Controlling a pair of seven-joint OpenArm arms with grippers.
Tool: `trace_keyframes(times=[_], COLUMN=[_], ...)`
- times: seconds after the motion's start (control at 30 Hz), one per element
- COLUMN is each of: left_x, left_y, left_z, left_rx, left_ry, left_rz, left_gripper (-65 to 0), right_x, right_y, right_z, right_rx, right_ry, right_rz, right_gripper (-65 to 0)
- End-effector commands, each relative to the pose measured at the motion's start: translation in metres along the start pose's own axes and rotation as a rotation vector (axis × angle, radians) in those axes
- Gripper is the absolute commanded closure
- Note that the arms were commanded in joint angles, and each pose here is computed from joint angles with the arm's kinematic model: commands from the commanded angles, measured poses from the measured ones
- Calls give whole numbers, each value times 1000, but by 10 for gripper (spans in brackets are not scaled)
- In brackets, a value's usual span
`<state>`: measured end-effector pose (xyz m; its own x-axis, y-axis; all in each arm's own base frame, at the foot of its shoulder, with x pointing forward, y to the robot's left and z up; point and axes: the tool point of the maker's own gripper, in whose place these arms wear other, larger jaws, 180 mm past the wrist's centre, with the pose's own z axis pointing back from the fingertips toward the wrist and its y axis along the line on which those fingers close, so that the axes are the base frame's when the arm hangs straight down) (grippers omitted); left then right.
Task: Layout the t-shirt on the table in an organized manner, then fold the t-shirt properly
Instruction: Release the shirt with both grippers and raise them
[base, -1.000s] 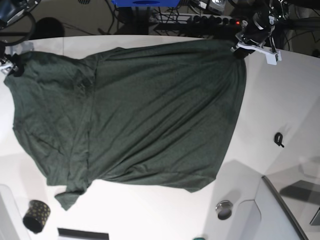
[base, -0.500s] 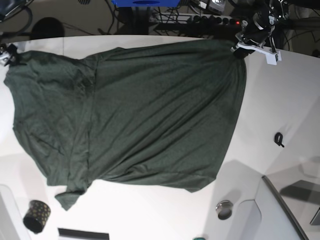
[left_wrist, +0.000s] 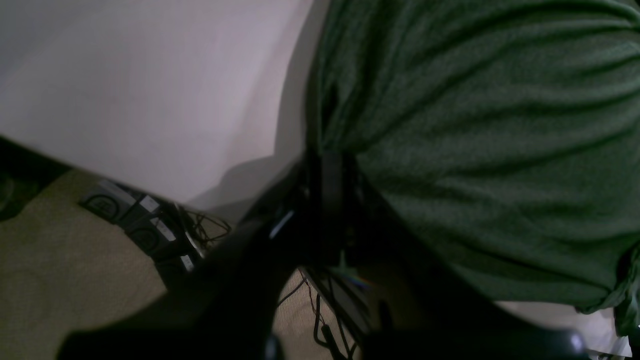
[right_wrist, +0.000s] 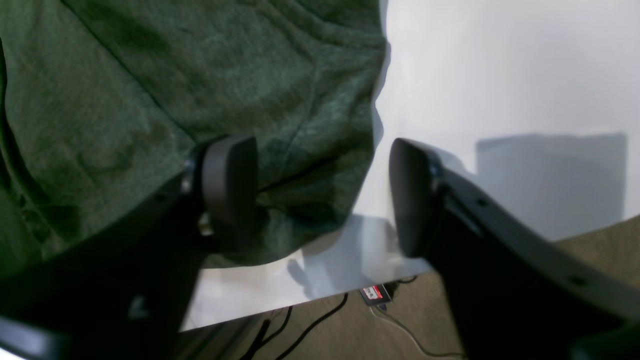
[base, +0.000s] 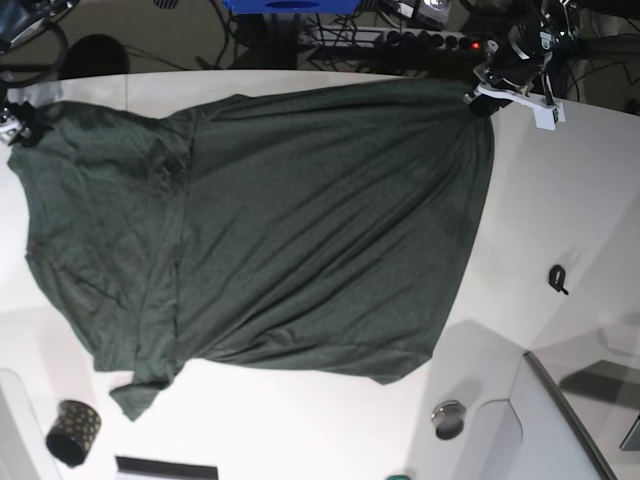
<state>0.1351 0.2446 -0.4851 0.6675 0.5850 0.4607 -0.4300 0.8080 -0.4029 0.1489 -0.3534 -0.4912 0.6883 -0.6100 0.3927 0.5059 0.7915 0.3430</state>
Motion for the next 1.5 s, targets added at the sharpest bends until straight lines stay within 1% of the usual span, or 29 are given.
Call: trace_keyframes(times=[0.0,0.1,0.13,0.2,0.3,0.5,0.6,0.67,0.73,0.8,0.9,1.0,1.07,1.23,1.3,1.37,1.47], left_x=[7,9,11,19,20,32,36,44,48,56,63,66,74,109,115,111,101], left_y=[2,0,-2,-8,-19,-40,-45,-51,-54,-59,-64,-71,-67,-60,-61,-57,-48], left_z=[3,4,5,9,12,19,21,19,17,15,13,9,9,13,5,-8,-27], left_rx=[4,0,-3,-15,-34,-70,-79,-91,-96,-107,-118,-130,-118,-97,-105,-105,-102], left_ry=[-16,-22,-29,-45,-7,1,1,-20,-28,-45,-62,-37,-29,-80,-80,-54,-3], left_rz=[-11,-15,-22,-42,-69,-123,-138,-143,-142,-145,-146,-151,-134,-91,-70,-35,28], left_gripper=[0,0,0,0,0,0,0,0,0,0,0,0,0,0,0,0,0], right_x=[-1,-1,-1,-1,-2,24,32,40,48,54,62,73,80,101,110,116,115], right_y=[-5,-5,-5,-5,-3,1,8,9,15,27,44,58,66,89,98,105,102], right_z=[4,4,4,4,6,29,33,36,36,30,23,18,14,8,5,-3,-20], right_rx=[-13,-13,-13,-14,-16,-70,-77,-84,-77,-64,-51,-40,-32,-15,-9,0,8], right_ry=[20,22,22,22,54,53,71,71,71,83,87,73,64,32,1,-15,0], right_rz=[18,18,18,19,30,119,139,151,163,207,220,205,199,181,174,159,91], right_gripper=[-264,-27,0,-17,-2,-2,-2,-2,-2,-2,-2,-2,-2,-2,-2,-2,-2])
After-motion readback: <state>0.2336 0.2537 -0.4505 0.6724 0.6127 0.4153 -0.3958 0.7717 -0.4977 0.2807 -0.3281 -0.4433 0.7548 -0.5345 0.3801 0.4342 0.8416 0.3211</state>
